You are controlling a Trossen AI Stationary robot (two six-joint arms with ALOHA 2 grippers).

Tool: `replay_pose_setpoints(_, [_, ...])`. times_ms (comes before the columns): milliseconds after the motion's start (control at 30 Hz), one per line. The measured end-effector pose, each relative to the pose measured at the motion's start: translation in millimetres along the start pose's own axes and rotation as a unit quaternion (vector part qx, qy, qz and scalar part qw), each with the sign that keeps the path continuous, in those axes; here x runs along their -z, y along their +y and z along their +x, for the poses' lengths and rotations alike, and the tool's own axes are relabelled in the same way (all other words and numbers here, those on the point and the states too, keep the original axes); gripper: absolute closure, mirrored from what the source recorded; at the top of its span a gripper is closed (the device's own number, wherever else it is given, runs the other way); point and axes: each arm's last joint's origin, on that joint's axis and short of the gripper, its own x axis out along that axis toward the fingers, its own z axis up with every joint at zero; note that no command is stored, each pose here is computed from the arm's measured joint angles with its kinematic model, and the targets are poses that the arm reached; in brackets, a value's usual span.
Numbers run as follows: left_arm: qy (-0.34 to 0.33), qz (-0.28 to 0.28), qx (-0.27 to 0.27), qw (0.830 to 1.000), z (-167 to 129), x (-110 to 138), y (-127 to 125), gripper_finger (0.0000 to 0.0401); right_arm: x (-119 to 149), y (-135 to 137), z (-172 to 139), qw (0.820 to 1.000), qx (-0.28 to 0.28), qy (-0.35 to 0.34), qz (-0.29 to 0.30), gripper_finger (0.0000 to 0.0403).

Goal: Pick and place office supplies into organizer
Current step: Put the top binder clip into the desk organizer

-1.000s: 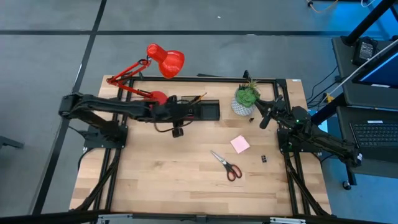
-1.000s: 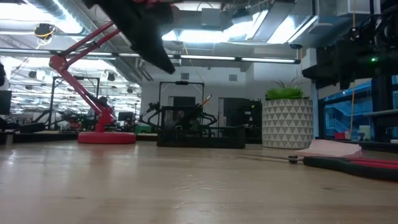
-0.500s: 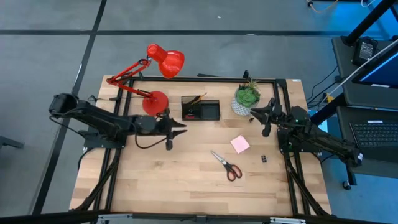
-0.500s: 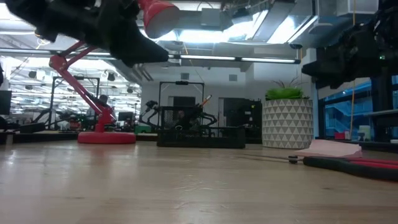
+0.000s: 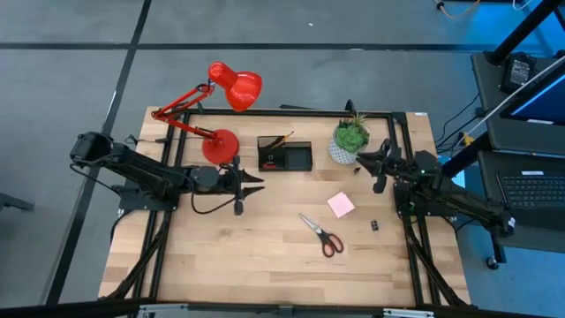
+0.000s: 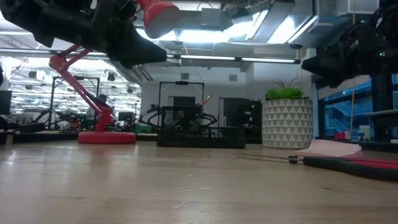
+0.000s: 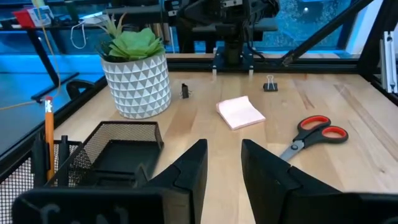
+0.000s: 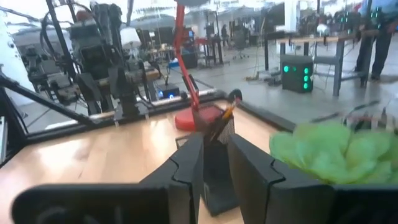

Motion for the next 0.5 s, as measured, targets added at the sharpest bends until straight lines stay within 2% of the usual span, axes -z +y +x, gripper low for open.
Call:
replay_pose_setpoints(267, [0.000,0.000,0.000,1.000,0.0,0.0,0.0,0.0308,-20.0,2.2,-1.5,0.999,0.016,-0.012,-0.036,0.0323])
replay_pose_setpoints(400, [0.000,0.000,0.000,1.000,0.0,0.0,0.0,0.0308,-36.6,4.3,0.1,0.999,0.020,0.024,-0.042,0.0323])
replay_pose_setpoints(500, [0.000,0.000,-0.003,1.000,0.0,0.0,0.2,0.0308,-44.7,4.7,5.1,0.996,0.025,0.076,-0.041,0.0323])
